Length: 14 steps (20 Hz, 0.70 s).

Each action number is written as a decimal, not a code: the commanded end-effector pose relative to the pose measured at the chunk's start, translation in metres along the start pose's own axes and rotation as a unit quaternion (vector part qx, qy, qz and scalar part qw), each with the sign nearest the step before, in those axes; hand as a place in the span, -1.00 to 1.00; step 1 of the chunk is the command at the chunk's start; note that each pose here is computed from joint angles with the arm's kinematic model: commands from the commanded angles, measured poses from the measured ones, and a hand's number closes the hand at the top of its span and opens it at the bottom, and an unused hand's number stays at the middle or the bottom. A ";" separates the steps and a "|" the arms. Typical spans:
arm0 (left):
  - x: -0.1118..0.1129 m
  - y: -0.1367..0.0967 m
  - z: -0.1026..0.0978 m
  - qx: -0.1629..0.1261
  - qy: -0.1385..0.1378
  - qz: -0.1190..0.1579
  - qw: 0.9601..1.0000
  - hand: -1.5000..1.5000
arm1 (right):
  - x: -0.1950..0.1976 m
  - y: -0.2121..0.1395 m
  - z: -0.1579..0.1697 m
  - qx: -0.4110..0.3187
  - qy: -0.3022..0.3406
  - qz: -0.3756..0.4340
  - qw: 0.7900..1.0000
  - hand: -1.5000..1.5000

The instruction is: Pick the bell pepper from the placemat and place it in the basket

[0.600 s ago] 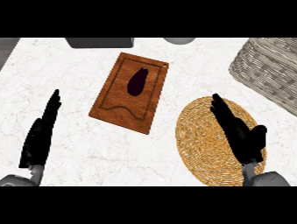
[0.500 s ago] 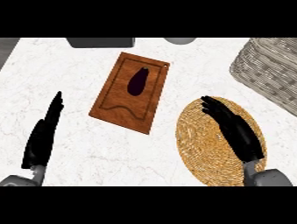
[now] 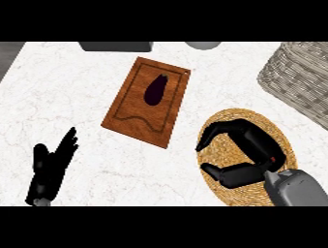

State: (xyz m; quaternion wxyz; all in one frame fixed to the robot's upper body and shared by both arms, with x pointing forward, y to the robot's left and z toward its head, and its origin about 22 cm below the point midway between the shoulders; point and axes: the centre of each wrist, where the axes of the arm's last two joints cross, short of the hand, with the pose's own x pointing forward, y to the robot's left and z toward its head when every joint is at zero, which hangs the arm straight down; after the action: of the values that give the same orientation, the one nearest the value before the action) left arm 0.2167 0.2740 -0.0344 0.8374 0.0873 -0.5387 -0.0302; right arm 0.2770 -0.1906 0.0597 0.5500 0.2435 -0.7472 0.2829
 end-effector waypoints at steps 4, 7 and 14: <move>-0.027 0.010 0.009 -0.001 0.069 0.015 0.997 0.00 | 0.015 0.032 0.014 0.015 0.037 0.165 0.986 -1.00; -0.034 0.016 0.010 0.005 0.075 0.024 0.997 0.00 | 0.059 -0.025 0.007 -0.033 0.070 0.349 0.934 -1.00; -0.027 0.015 0.012 0.004 0.072 0.012 0.997 0.00 | 0.169 -0.066 0.002 -0.008 0.140 0.518 0.844 -1.00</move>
State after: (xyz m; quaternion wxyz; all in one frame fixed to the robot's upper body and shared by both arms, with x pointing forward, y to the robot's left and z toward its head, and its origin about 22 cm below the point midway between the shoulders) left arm 0.2085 0.2929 -0.0353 0.8492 0.0768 -0.5223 -0.0119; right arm 0.2808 -0.2377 0.1758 0.4549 -0.1487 -0.7172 0.5065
